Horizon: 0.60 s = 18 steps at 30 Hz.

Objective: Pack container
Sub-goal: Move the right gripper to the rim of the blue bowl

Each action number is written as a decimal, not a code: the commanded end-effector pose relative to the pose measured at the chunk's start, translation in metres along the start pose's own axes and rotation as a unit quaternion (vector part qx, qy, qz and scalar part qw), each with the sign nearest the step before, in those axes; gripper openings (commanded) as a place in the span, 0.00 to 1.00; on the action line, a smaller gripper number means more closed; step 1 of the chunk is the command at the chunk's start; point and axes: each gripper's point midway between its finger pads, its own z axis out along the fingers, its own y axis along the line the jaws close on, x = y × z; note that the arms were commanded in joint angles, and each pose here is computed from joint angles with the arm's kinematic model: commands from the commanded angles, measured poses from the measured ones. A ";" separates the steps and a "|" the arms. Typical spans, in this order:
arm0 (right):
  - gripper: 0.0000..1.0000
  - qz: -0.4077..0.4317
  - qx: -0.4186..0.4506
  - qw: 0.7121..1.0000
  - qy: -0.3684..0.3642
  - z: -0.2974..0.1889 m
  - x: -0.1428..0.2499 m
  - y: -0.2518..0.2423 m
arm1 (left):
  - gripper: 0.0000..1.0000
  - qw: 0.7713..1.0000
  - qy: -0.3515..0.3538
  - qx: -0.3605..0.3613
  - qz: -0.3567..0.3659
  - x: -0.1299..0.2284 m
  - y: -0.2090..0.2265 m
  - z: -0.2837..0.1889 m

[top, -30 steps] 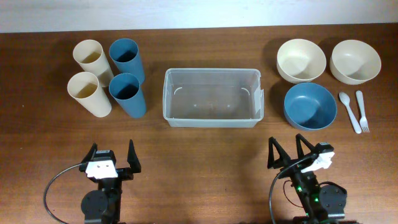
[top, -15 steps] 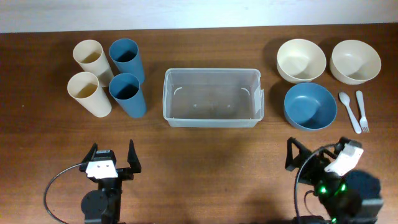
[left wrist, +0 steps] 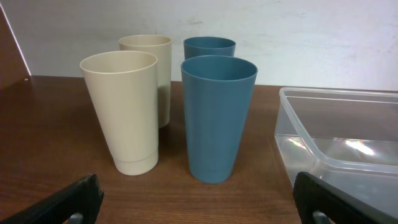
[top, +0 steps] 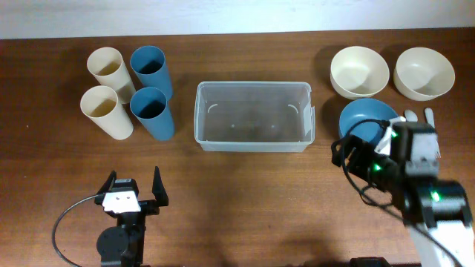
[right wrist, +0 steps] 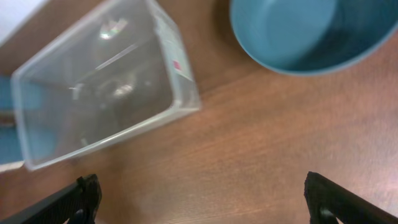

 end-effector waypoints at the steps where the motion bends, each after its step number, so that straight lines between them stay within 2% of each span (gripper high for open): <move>1: 0.99 0.117 0.048 0.992 0.005 0.015 -0.011 -0.019 | 1.00 1.000 0.006 0.008 0.005 0.003 -0.003 0.000; 9: 0.99 0.322 0.134 0.937 0.015 0.045 -0.026 -0.082 | 1.00 1.000 0.006 0.008 0.005 0.003 -0.003 0.000; 18: 0.99 0.354 0.139 0.925 0.010 0.073 -0.047 -0.105 | 1.00 1.000 0.006 0.008 0.005 0.003 -0.003 0.000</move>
